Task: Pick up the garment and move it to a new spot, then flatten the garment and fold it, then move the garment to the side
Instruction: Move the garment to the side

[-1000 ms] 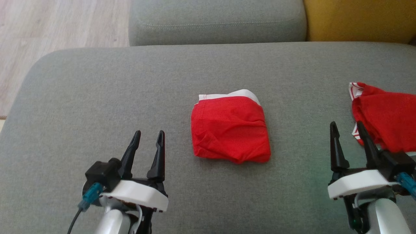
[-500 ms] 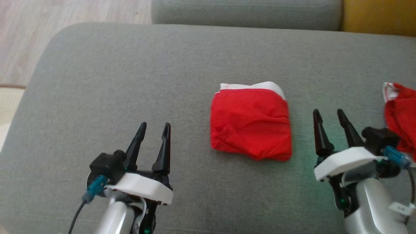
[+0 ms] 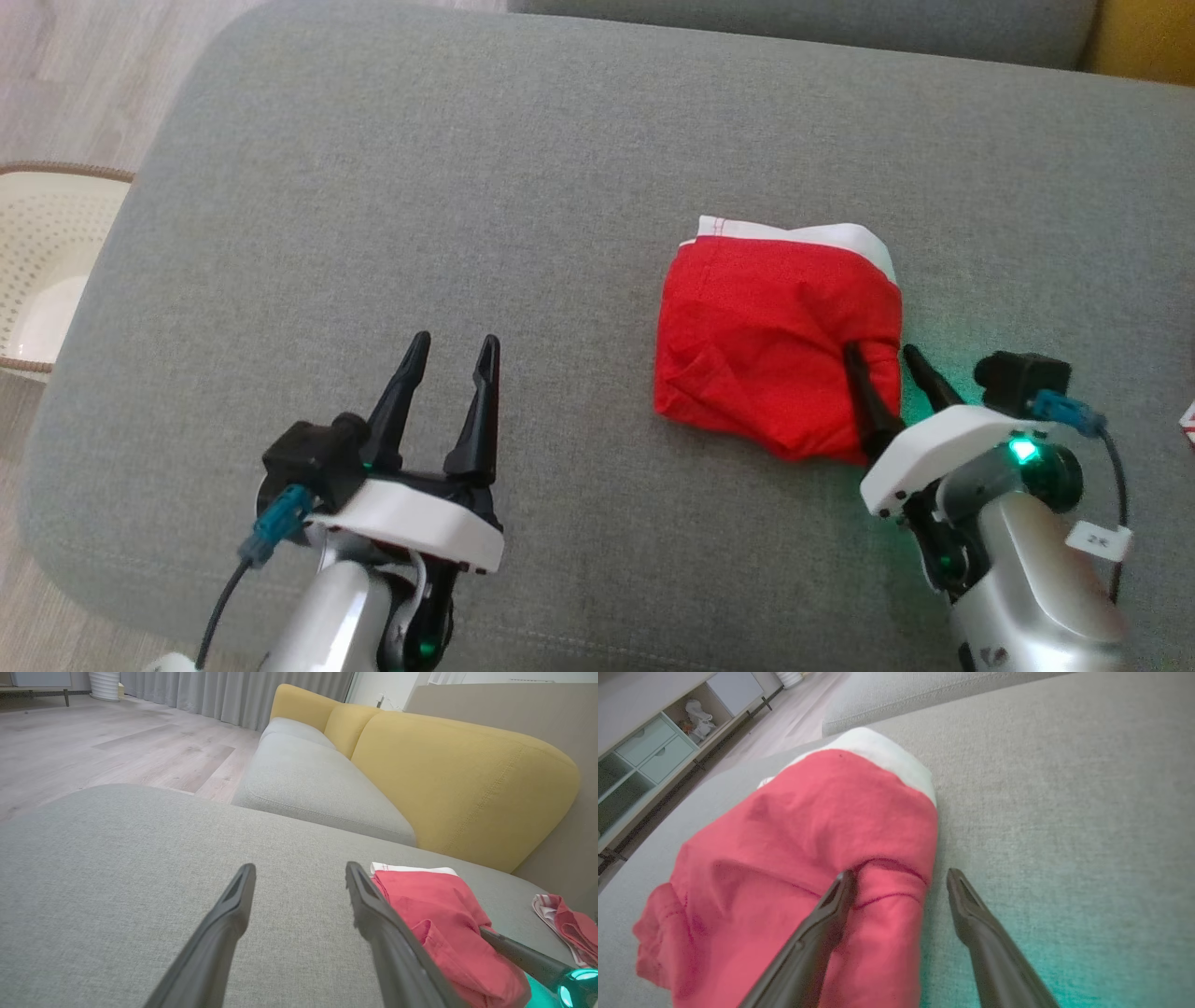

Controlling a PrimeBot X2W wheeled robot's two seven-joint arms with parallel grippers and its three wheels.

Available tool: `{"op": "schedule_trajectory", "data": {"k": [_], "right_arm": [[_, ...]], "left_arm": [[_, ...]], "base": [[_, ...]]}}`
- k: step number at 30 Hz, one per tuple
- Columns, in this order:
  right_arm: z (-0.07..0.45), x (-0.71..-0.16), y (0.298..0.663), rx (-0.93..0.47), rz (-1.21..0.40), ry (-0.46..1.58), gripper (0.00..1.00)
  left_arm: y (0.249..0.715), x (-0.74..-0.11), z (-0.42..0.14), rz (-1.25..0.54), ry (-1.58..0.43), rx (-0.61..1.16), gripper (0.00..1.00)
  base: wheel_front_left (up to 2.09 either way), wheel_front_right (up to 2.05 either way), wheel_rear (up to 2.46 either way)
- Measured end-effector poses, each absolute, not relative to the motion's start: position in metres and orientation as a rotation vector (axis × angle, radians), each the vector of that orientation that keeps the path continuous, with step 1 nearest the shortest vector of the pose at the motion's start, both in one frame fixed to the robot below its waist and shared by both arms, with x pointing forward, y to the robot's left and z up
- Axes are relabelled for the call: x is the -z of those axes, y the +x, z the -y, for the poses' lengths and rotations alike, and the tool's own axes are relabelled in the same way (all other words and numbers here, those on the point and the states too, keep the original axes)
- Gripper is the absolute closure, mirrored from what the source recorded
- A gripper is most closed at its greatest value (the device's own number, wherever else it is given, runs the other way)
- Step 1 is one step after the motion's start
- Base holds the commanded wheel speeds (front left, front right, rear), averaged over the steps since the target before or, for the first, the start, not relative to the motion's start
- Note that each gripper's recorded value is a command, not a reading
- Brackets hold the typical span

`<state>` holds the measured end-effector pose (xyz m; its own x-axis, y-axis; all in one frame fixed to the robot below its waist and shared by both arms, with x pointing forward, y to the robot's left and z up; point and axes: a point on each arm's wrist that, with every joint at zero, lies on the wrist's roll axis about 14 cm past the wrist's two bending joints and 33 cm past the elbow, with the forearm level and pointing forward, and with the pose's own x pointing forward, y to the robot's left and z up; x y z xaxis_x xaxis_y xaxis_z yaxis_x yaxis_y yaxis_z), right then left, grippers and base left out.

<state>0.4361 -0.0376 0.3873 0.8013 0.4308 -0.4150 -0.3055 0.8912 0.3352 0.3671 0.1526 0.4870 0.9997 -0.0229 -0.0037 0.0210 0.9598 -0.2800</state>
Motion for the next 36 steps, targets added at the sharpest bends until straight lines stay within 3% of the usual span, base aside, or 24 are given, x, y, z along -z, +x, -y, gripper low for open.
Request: {"op": "schedule_trajectory", "data": {"k": [4, 5, 6, 12, 24, 31, 36], "right_arm": [[0.031, -0.375, 0.433, -0.419, -0.557, 0.239, 0.0], [0.03, -0.374, 0.433, -0.426, -0.56, 0.227, 0.33], [0.028, -0.375, 0.434, -0.437, -0.556, 0.201, 1.0], [0.039, -0.389, 0.443, -0.483, -0.43, -0.033, 1.0], [0.134, -0.449, 0.455, -0.464, -0.179, -0.492, 1.0], [0.214, -0.473, 0.458, -0.404, -0.229, -0.674, 1.0], [0.276, -0.469, 0.457, -0.334, -0.363, -0.761, 1.0]], "left_arm": [[0.369, -0.488, -0.153, -0.005, -0.281, 0.022, 0.0], [0.37, -0.487, -0.152, -0.006, -0.281, 0.024, 0.0], [0.37, -0.487, -0.152, -0.007, -0.281, 0.026, 0.0], [0.374, -0.488, -0.143, -0.004, -0.285, 0.053, 0.0], [0.392, -0.493, -0.101, 0.003, -0.3, 0.186, 0.0], [0.417, -0.494, -0.071, 0.008, -0.305, 0.286, 0.0], [0.436, -0.485, -0.056, -0.004, -0.313, 0.335, 0.0]], "base": [[0.0, 0.0, 0.0], [0.0, 0.0, 0.0], [0.0, 0.0, 0.0], [0.0, 0.0, 0.0], [0.0, 0.0, 0.0], [0.0, 0.0, 0.0], [0.0, 0.0, 0.0]]}}
